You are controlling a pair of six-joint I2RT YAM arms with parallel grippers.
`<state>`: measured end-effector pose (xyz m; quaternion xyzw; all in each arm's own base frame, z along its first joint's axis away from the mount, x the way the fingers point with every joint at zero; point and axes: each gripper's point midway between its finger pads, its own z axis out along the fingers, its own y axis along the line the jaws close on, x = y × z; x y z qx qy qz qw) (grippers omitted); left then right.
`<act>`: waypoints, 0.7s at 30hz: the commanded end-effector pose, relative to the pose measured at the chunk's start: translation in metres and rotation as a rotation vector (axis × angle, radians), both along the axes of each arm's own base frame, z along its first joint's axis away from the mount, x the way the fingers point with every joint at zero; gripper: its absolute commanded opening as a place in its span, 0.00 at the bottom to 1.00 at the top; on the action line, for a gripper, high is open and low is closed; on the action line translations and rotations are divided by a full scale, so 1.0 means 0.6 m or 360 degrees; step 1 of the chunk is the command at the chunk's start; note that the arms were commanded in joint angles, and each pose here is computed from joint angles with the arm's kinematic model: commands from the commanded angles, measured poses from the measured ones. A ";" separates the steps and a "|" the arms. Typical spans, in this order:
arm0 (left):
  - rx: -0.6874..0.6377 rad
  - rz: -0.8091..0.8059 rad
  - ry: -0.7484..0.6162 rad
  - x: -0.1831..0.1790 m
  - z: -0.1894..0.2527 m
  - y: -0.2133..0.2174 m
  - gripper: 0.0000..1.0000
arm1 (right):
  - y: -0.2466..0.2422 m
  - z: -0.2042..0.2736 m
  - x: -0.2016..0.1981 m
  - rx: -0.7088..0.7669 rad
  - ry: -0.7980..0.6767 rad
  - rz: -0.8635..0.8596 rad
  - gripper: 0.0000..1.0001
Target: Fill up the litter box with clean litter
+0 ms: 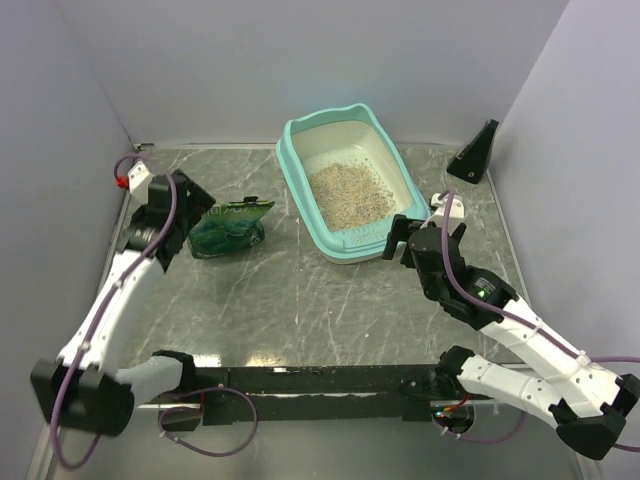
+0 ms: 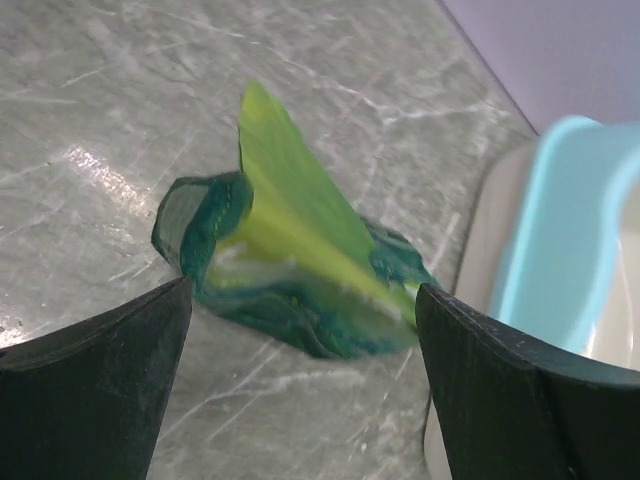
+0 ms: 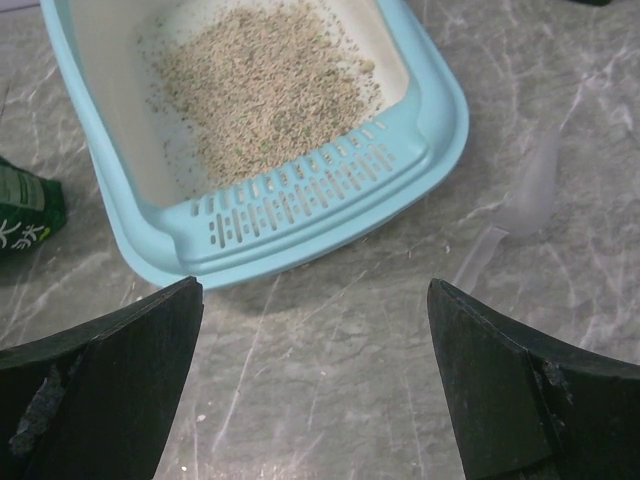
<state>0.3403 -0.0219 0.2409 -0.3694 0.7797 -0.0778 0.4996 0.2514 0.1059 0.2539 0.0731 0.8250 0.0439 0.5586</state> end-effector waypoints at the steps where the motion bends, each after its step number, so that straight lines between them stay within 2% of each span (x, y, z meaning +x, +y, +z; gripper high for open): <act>1: -0.0109 0.0198 0.0128 0.035 -0.005 0.014 0.97 | 0.017 -0.004 -0.005 0.0074 0.0005 0.0064 1.00; 7: -0.0242 0.0188 0.0192 0.081 -0.030 -0.012 0.97 | 0.011 -0.015 -0.005 0.0043 0.0011 0.0046 1.00; 14: -0.0323 0.0226 0.0268 0.090 -0.064 -0.022 0.99 | 0.008 -0.034 -0.003 0.0006 0.0044 0.0017 1.00; 18: -0.0339 0.0203 0.0224 0.089 -0.062 -0.025 0.83 | 0.014 -0.043 0.000 0.0015 0.0064 0.0018 1.00; 21: -0.0321 0.0201 0.0235 0.083 -0.062 -0.023 0.65 | 0.015 -0.049 0.001 0.0007 0.0084 0.0010 1.00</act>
